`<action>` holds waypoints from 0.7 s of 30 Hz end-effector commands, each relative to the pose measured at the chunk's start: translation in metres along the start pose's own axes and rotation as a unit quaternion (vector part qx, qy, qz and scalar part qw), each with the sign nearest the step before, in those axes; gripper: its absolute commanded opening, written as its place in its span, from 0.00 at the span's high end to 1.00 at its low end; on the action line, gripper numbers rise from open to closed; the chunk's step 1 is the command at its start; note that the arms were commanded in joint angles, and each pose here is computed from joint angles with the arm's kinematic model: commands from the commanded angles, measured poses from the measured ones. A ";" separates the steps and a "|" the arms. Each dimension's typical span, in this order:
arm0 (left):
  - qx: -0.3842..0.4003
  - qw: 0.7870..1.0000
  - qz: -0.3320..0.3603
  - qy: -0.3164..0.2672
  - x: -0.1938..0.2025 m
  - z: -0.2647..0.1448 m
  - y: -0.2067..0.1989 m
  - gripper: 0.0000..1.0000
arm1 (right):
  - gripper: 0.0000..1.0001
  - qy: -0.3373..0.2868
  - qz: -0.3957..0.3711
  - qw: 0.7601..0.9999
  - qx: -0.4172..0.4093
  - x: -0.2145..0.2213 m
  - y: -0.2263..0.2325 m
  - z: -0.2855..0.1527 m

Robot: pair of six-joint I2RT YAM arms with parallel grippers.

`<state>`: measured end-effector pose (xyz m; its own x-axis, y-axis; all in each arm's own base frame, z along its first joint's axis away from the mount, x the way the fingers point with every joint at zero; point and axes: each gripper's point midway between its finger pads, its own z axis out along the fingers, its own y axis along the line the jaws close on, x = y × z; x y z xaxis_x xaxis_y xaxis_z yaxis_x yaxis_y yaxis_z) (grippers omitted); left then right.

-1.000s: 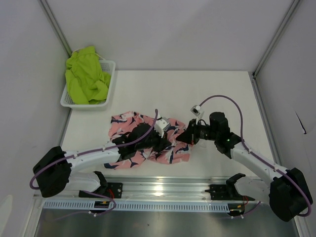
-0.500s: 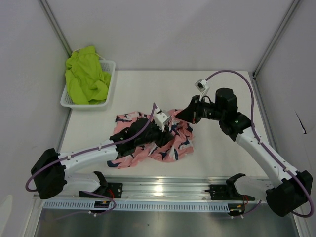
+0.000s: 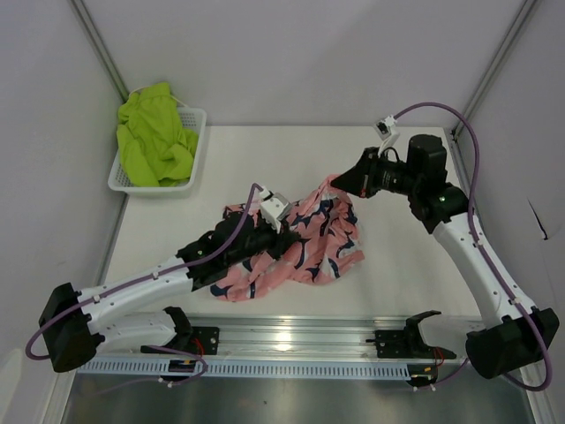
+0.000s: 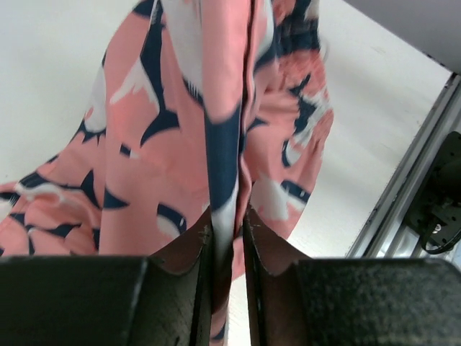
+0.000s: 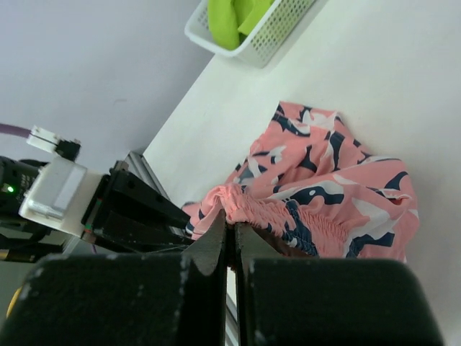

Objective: Fold and stack the shorts
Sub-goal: Flatten the shorts out

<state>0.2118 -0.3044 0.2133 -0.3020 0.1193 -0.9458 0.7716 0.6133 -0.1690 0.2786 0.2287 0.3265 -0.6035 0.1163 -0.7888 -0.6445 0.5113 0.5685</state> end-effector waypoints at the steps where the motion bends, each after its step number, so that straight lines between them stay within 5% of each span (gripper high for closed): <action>1: -0.023 1.000 0.009 0.012 0.012 -0.004 0.012 0.78 | 1.00 -0.026 -0.022 0.999 -0.020 -0.030 0.013 -0.009; 21: -0.061 0.996 -0.021 0.065 0.074 -0.003 0.028 0.64 | 1.00 -0.059 0.039 0.997 0.019 -0.067 -0.029 -0.020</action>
<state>0.2051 -0.2779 0.1349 -0.4141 0.2141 -0.8847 0.7044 0.6909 -0.1625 0.3205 0.1981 0.3410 -0.6252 0.2029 -0.7536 -0.5738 0.5351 0.6200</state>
